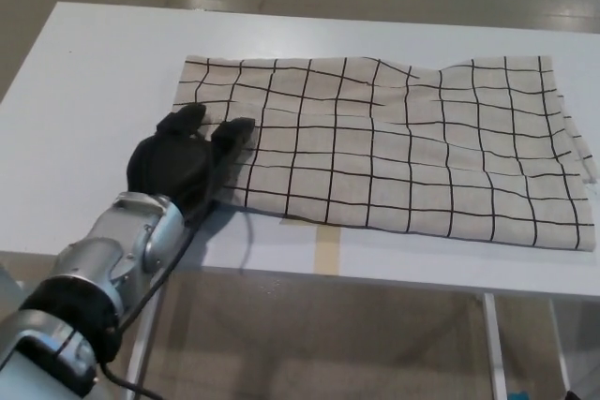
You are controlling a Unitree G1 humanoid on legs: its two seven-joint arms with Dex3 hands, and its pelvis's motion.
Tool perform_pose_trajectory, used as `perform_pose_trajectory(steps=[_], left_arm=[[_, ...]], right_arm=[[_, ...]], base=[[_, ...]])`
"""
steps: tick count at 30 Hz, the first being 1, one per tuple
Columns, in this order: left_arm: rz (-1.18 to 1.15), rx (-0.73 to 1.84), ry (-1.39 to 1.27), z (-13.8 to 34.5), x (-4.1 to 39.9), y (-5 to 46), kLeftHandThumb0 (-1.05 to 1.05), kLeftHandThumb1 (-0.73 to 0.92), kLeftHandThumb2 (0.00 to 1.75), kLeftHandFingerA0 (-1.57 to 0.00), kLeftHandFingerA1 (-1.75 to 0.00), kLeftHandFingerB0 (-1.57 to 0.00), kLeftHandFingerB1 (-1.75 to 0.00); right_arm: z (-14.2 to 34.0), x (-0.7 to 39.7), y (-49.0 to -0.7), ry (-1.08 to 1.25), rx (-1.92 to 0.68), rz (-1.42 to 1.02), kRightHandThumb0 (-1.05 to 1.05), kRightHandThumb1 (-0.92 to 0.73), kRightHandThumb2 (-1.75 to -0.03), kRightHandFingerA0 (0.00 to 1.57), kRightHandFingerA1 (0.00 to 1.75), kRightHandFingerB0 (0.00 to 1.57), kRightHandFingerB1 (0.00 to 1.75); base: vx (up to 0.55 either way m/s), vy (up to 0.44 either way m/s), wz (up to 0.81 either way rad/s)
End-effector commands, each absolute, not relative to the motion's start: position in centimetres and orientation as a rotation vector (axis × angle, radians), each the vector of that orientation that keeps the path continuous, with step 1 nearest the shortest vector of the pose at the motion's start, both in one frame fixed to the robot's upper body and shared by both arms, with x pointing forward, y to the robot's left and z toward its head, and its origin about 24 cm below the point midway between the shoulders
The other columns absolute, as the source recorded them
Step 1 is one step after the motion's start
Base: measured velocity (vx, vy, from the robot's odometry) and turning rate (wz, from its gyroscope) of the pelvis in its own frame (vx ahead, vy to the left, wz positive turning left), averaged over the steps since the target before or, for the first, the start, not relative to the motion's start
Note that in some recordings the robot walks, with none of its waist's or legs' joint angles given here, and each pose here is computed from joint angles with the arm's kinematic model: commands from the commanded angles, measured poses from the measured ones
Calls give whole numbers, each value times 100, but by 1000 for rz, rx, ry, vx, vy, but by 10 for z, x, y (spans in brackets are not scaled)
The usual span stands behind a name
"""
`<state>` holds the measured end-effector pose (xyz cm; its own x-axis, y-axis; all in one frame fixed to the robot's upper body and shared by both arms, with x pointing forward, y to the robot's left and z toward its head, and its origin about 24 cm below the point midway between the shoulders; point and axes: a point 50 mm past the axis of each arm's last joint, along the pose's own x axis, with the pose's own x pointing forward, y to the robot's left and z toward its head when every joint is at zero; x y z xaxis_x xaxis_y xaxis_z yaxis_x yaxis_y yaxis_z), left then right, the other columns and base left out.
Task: Use the left hand to fold a white towel with checkered patterns in half.
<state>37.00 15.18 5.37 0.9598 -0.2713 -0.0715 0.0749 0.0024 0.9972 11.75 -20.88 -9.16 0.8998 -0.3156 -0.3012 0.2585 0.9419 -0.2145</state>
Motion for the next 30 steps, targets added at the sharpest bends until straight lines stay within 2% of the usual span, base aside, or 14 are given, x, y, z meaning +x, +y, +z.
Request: perform_pose_trajectory(steps=[1, 3, 4, 7, 8, 9, 10, 11, 12, 14, 16, 19, 29, 30], left_arm=[[-315, 1582, -153, 37, 365, 138, -27, 51, 77, 0, -6, 0, -23], [-326, 1594, -157, 34, 364, 133, -30, 50, 77, 0, -7, 0, -24], [-336, 1604, -153, 32, 363, 132, -32, 57, 57, 0, -11, 0, -26], [-360, 1655, -139, 24, 361, 128, -37, 48, 72, -2, -11, -3, -28], [-365, 1683, -137, 23, 361, 127, -37, 55, 56, -5, -23, -11, -29], [-381, 1722, -120, 20, 360, 127, -39, 55, 58, -48, -40, -55, -42], [-408, 1764, -82, 14, 358, 127, -39, 57, 57, -73, -85, -74, -82], [-418, 1777, -64, 12, 358, 127, -39, 57, 57, -73, -85, -74, -82], [-411, 1775, -37, 11, 357, 129, -32, 57, 55, -71, -175, -67, -166], [-373, 1752, 4, 9, 358, 134, -31, 59, 53, -70, -175, -60, -175], [-357, 1741, 17, 9, 357, 136, -30, 60, 53, -64, -175, -52, -175], [-351, 1751, 47, 9, 357, 152, -28, 55, 56, -79, -165, -94, -59], [-281, 1802, 67, 25, 361, 203, -36, 51, 57, -80, -160, -84, -52], [-276, 1804, 66, 26, 360, 208, -26, 54, 57, -80, -166, -96, -57]], right_arm=[[-89, 118, -209, 327, -196, -307, -39, -82, -65, 24, 40, 11, 30], [-89, 117, -210, 327, -199, -311, -39, -82, -65, 24, 40, 11, 30], [-89, 118, -210, 326, -195, -315, -39, -82, -65, 24, 40, 11, 31], [-89, 117, -209, 328, -188, -320, -39, -82, -65, 25, 40, 11, 31], [-89, 117, -208, 329, -182, -321, -40, -82, -65, 25, 41, 12, 32], [-90, 116, -207, 332, -180, -321, -40, -82, -65, 25, 41, 12, 32], [-91, 112, -207, 337, -181, -318, -40, -82, -65, 25, 41, 12, 32], [-91, 111, -207, 339, -182, -317, -40, -82, -65, 25, 41, 12, 32], [-90, 111, -207, 337, -185, -317, -40, -82, -65, 26, 41, 12, 32], [-89, 114, -208, 329, -189, -320, -40, -82, -65, 26, 41, 12, 32], [-88, 115, -208, 329, -187, -317, -41, -82, -65, 26, 42, 12, 32], [-89, 116, -208, 331, -167, -309, -41, -82, -65, 25, 42, 13, 33], [-91, 117, -211, 337, -169, -313, -40, -82, -65, 27, 42, 17, 33], [-91, 116, -211, 343, -171, -313, -40, -82, -65, 27, 43, 17, 33]], base=[[0, 0, 0], [0, 0, 0], [0, 0, 0], [0, 0, 0], [0, 0, 0], [0, 0, 0], [0, 0, 0], [0, 0, 0], [0, 0, 0], [0, 0, 0], [0, 0, 0], [0, 0, 0], [0, 0, 0], [0, 0, 0]])
